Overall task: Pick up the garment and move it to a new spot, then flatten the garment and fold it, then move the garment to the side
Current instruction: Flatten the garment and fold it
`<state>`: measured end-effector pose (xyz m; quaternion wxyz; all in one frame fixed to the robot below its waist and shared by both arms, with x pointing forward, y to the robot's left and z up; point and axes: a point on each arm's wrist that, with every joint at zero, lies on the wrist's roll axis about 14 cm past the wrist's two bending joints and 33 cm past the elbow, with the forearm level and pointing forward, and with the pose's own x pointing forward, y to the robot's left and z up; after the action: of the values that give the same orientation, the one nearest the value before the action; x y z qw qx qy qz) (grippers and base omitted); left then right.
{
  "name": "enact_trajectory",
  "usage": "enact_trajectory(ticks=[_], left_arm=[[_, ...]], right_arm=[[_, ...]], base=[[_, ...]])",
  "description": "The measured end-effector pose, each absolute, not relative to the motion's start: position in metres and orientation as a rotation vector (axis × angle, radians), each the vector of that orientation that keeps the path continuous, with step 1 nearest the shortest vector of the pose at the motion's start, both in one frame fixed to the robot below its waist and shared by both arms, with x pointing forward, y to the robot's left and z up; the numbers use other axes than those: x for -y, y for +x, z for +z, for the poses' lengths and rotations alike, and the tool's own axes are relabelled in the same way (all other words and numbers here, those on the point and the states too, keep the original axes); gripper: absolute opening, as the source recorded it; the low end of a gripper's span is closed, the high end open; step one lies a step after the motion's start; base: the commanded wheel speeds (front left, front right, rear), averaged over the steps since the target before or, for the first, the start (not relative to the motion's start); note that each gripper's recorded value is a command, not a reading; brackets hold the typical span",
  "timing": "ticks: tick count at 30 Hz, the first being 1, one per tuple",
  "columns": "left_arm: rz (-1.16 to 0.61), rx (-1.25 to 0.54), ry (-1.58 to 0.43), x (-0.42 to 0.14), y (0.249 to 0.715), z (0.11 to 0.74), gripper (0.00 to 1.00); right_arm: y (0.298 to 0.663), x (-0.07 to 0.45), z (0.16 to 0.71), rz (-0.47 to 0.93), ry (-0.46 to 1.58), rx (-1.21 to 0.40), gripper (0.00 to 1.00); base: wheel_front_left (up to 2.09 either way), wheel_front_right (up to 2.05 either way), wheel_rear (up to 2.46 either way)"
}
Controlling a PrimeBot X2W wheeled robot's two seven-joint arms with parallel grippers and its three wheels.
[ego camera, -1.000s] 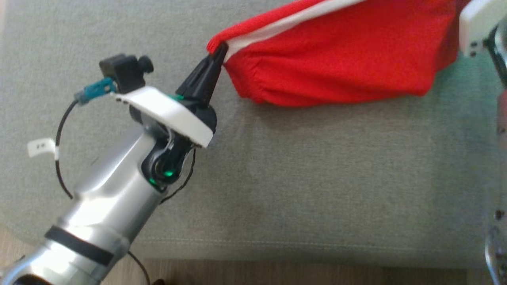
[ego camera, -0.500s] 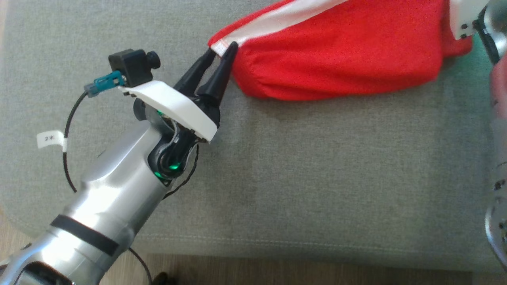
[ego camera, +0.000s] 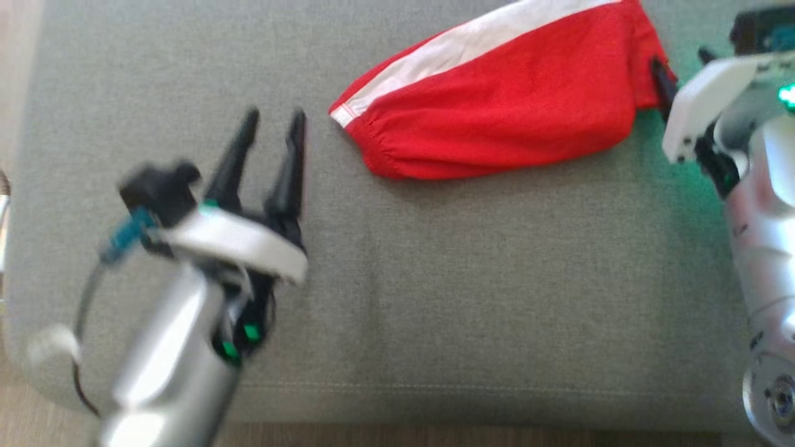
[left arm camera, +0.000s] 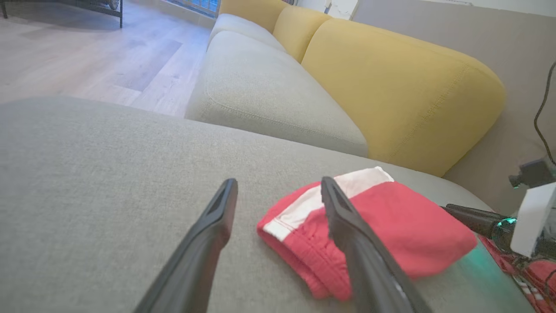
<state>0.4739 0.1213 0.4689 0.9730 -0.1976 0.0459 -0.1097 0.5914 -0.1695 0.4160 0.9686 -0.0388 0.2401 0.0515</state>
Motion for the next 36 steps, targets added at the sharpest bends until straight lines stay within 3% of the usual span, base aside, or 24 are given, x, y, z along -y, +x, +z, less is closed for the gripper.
enact_trajectory(ticks=[7,16,17,19,25,36], left_arm=[[-0.170,-0.053,-0.333,-0.121,0.419,0.473,1.00],[-0.063,0.018,-0.247,-0.149,0.390,0.493,1.00],[-0.056,0.015,-0.248,-0.151,0.387,0.492,1.00],[-0.041,0.007,-0.250,-0.154,0.382,0.490,1.00],[-0.015,0.024,-0.249,-0.162,0.379,0.494,1.00],[-0.094,0.041,-0.264,-0.140,0.387,0.496,1.00]], right_arm=[[0.583,0.174,0.400,0.104,-0.073,-0.564,1.00],[0.594,0.162,0.379,0.119,-0.085,-0.685,1.00],[0.594,0.160,0.378,0.121,-0.086,-0.693,0.80],[0.594,0.158,0.378,0.120,-0.080,-0.706,0.01],[0.588,0.159,0.382,0.114,-0.093,-0.723,0.00],[0.570,0.241,0.419,-0.036,-0.237,-0.636,0.00]], base=[[0.00,0.00,0.00],[0.00,0.00,0.00],[0.00,0.00,0.00],[0.00,0.00,0.00],[0.00,0.00,0.00],[0.00,0.00,0.00]])
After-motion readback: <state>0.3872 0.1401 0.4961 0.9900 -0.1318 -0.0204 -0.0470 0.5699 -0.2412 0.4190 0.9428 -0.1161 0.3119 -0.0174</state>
